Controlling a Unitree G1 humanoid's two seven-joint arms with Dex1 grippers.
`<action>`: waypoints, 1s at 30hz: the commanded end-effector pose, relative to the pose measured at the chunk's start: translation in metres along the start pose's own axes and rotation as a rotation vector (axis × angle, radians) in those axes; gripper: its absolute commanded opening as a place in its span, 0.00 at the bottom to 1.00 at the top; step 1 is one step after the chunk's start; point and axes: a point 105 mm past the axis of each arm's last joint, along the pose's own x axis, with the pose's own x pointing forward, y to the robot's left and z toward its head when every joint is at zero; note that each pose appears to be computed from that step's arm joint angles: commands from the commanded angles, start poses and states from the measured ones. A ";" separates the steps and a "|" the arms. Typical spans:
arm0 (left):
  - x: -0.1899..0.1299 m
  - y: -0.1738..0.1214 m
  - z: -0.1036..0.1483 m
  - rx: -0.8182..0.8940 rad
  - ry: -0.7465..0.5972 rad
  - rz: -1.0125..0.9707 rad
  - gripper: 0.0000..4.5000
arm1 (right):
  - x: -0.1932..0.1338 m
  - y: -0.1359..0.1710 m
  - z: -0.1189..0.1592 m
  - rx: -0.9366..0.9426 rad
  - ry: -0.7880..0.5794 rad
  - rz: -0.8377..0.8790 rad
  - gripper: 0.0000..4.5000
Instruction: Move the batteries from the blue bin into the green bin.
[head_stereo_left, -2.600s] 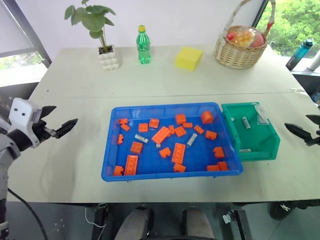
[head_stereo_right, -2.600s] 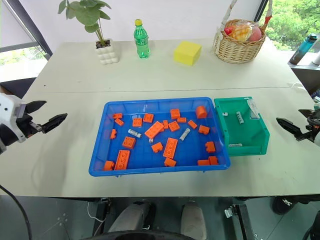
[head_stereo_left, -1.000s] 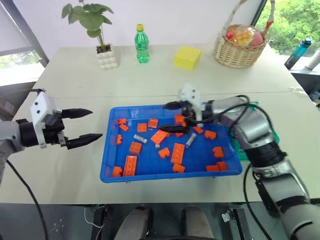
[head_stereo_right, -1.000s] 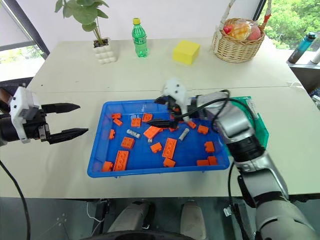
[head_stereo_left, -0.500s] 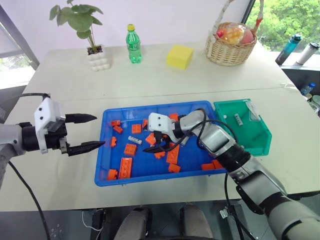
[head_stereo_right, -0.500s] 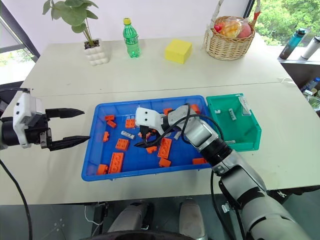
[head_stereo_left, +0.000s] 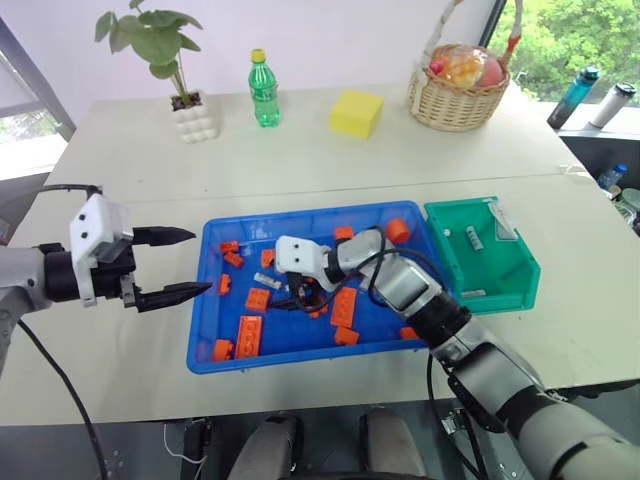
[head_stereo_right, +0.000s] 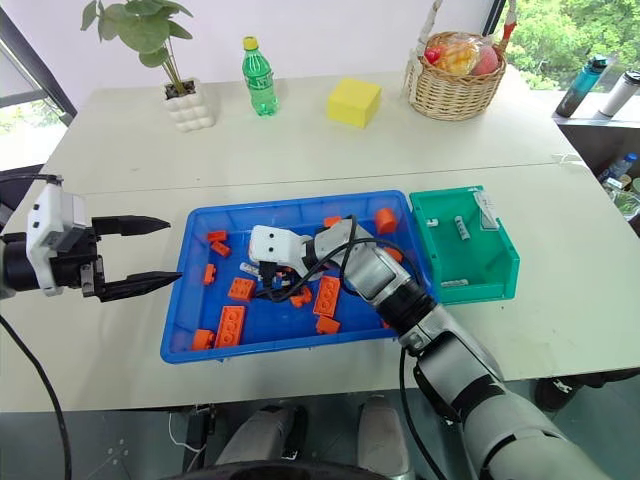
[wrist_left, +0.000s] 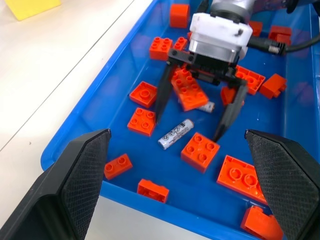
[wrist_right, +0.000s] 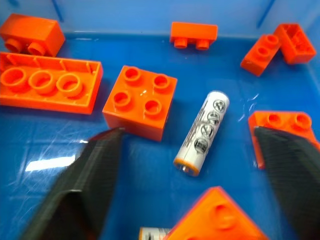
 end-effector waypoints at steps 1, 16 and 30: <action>-0.006 0.001 0.016 0.061 -0.014 0.013 1.00 | 0.002 -0.003 0.005 -0.015 -0.018 -0.008 0.47; 0.002 0.004 0.019 0.057 -0.035 -0.015 1.00 | -0.031 -0.019 0.050 0.045 -0.158 -0.078 0.02; 0.029 -0.002 0.012 0.027 -0.091 -0.073 1.00 | -0.278 -0.048 -0.038 0.431 -0.001 -0.746 0.02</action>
